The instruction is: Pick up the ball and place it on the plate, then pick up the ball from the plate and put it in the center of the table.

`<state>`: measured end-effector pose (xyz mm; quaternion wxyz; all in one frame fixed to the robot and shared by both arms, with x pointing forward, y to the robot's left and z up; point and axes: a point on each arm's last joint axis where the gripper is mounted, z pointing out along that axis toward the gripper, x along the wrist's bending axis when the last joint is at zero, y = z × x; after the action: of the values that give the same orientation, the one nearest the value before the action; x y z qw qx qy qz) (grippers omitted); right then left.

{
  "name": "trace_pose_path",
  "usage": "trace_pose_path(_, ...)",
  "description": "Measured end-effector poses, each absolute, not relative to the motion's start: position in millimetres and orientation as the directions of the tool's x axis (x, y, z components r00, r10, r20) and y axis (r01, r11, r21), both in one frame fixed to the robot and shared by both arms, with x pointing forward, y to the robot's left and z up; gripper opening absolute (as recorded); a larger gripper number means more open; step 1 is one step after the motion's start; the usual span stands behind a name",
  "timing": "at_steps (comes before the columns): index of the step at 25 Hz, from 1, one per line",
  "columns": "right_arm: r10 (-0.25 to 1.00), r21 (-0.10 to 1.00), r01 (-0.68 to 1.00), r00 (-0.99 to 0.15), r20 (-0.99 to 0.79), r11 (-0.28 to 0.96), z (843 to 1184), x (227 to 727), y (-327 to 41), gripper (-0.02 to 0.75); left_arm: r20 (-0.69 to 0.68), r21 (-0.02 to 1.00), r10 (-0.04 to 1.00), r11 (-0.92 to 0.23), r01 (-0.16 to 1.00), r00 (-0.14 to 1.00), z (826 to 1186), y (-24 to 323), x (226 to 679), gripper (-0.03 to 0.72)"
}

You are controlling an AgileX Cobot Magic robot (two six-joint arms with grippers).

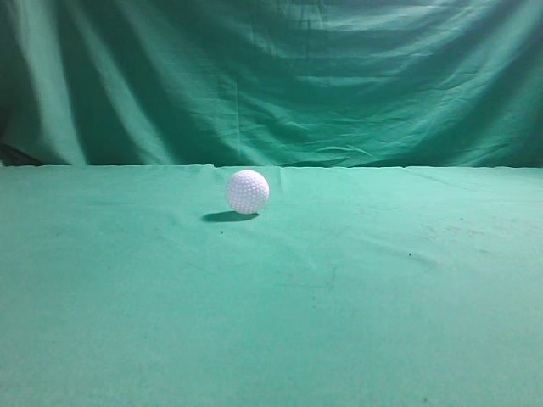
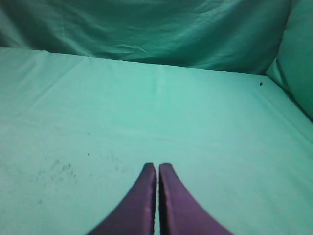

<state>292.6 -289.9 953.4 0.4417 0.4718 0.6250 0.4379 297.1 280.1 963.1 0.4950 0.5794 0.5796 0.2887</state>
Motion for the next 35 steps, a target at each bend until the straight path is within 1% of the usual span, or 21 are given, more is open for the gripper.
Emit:
trace_pose_path(4, 0.975, 0.949, 0.261, -0.177, -0.133, 0.177, 947.3, 291.1, -289.6, 0.0, -0.239, 0.908, 0.957, 0.162, 0.386, 0.161, 963.1, 280.1, 297.1, 0.0)
trace_pose_path(6, 0.979, 0.947, 0.281, -0.172, -0.106, 0.152, 945.9, 290.6, -289.5, 0.0, -0.239, 0.908, 0.957, 0.162, 0.386, 0.161, 963.1, 280.1, 297.1, 0.0)
trace_pose_path(10, 0.984, 0.95, 0.289, -0.163, -0.074, 0.12, 945.7, 290.4, -289.5, 0.0, -0.239, 0.908, 0.957, 0.162, 0.386, 0.161, 963.1, 280.1, 297.1, 0.0)
trace_pose_path(25, 0.986, 0.951, 0.294, -0.157, -0.052, 0.097, 945.5, 290.4, -289.5, 0.0, -0.239, 0.908, 0.957, 0.162, 0.386, 0.161, 963.1, 280.1, 297.1, 0.0)
trace_pose_path(26, 0.986, 0.951, 0.294, -0.157, -0.052, 0.097, 945.5, 290.4, -289.5, 0.0, -0.228, 0.911, 0.96, 0.151, 0.385, 0.164, 963.0, 280.3, 297.1, 0.0)
trace_pose_path(29, 0.986, 0.951, 0.294, -0.157, -0.052, 0.097, 945.5, 290.4, -289.5, 0.0, -0.065, 0.94, 0.981, -0.002, 0.341, 0.185, 963.3, 284.1, 295.4, 0.0)
trace_pose_path(33, 0.986, 0.951, 0.294, -0.157, -0.052, 0.097, 945.5, 290.4, -289.5, 0.0, 0.012, 0.965, 0.986, -0.055, 0.256, 0.168, 966.8, 287.7, 288.7, 0.0)
trace_pose_path(35, 0.986, 0.951, 0.294, -0.157, -0.052, 0.097, 945.5, 290.4, -289.5, 0.0, 0.027, 0.962, 0.989, -0.064, 0.264, 0.143, 965.9, 290.5, 288.2, 0.0)
